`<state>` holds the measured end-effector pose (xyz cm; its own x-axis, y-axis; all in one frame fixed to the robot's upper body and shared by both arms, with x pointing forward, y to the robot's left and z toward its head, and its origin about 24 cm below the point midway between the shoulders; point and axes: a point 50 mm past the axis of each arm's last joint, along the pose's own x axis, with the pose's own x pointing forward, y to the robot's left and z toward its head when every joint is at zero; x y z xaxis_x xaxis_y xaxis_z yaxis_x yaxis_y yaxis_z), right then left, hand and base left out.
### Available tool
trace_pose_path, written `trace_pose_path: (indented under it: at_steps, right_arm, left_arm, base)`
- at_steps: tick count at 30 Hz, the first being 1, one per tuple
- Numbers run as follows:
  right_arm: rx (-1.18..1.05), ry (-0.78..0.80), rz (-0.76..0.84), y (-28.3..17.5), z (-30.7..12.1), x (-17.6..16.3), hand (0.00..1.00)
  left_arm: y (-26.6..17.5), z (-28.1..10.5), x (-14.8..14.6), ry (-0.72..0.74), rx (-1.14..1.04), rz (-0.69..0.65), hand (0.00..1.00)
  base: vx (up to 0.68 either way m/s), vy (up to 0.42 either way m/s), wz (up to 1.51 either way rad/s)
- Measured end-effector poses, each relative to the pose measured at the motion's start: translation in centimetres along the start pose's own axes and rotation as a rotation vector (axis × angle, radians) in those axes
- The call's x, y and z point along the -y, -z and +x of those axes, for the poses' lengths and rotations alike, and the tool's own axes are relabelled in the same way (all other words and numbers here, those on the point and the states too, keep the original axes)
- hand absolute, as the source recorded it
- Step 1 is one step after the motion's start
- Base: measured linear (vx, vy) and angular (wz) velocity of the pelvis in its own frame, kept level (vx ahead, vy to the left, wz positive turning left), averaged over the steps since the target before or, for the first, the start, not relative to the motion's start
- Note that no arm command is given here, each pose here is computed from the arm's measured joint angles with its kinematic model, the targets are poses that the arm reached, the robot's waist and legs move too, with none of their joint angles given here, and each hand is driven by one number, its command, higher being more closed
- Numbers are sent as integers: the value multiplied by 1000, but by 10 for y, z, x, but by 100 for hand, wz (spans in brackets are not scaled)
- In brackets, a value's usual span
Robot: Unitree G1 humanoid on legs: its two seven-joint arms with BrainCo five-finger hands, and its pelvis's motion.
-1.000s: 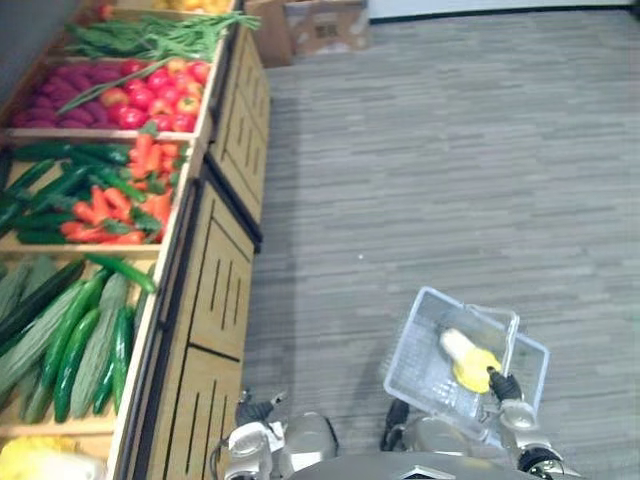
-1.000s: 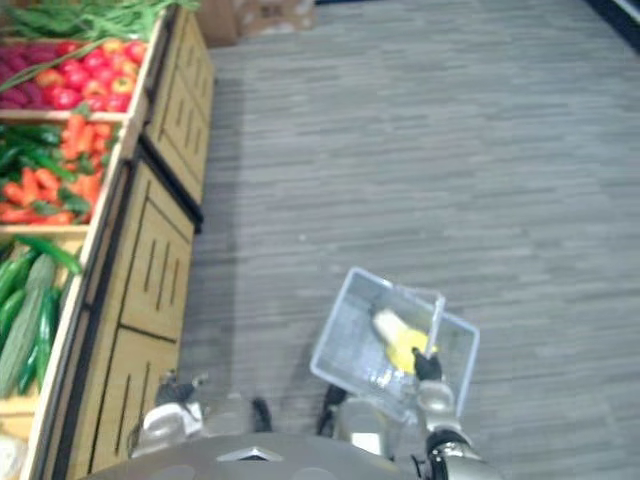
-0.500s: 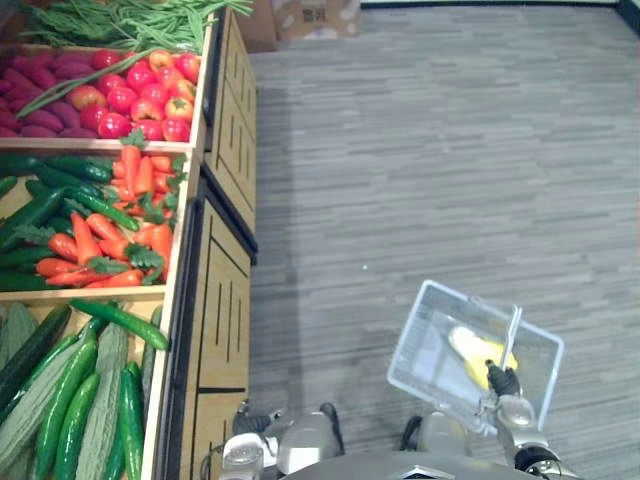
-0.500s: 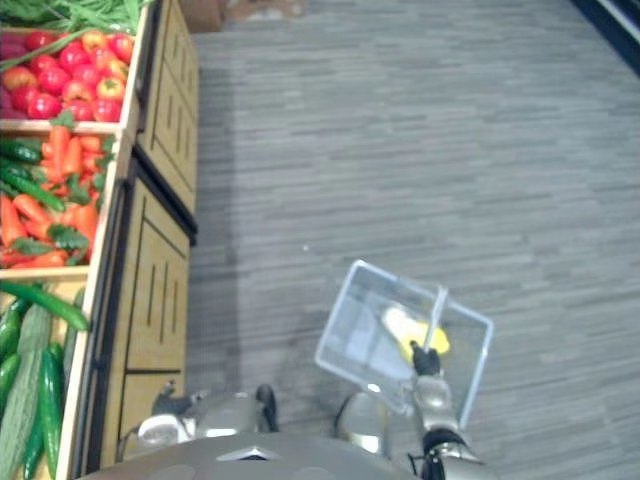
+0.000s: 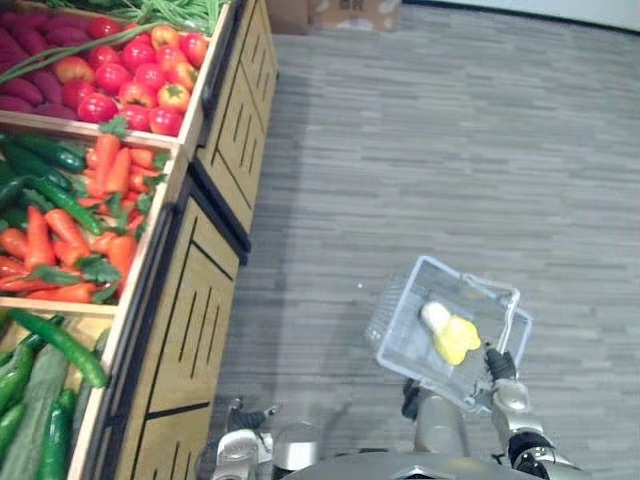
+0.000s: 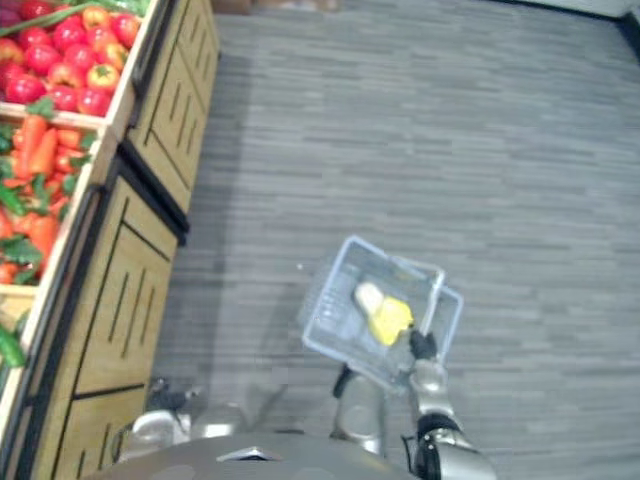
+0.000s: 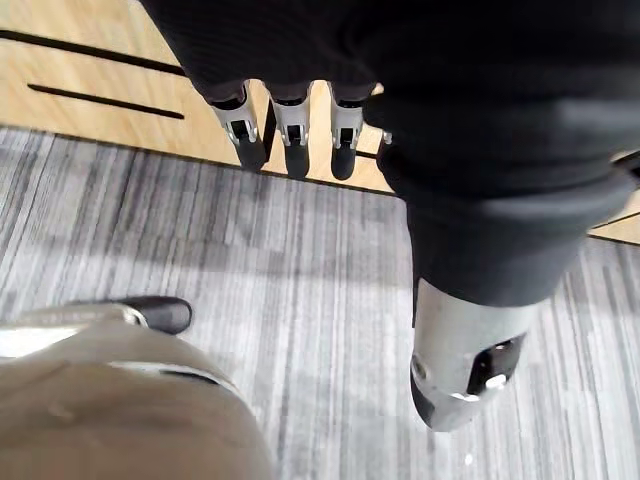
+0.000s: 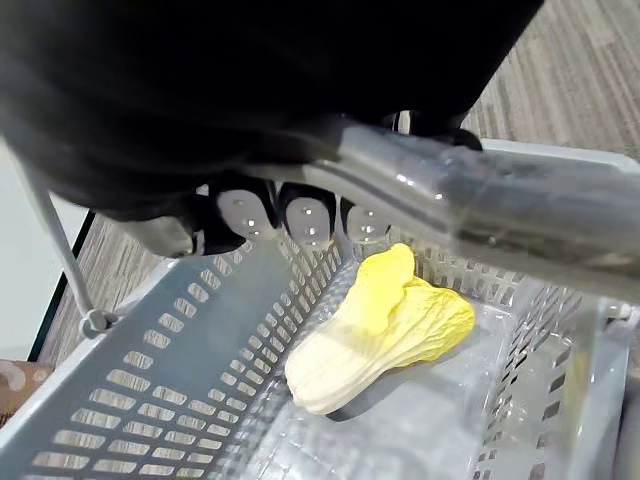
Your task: Pick vegetable in the basket
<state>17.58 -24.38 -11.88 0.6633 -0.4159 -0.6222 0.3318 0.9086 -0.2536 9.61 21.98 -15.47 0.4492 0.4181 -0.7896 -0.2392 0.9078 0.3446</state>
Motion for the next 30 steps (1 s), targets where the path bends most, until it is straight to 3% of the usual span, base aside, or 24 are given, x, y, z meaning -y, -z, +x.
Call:
trace_pose_path:
  at_steps: [8, 15, 21, 26, 30]
  right_arm:
    - [-147, 66, -21, 31, -6, 26, 100]
    - [-232, 100, -66, 57, -18, 41, 100]
    - [-214, -20, -33, 53, -20, -5, 100]
    - [-200, -49, -48, 49, -19, -9, 100]
    - [-108, -94, -101, 26, -11, -21, 100]
  left_arm:
    - [8, -1, -7, -46, -47, -135, 0]
    - [-2, -1, -5, -58, -13, -198, 0]
    - [-9, 3, -9, -87, -5, -208, 0]
    - [1, -1, -2, -64, -33, -178, 0]
    - [1, 1, -15, -78, -25, -99, 0]
  base:
    - [463, -254, 43]
    - [441, 104, 74]
    - [267, 16, 57]
    - [54, -32, 10]
    - [177, 62, 39]
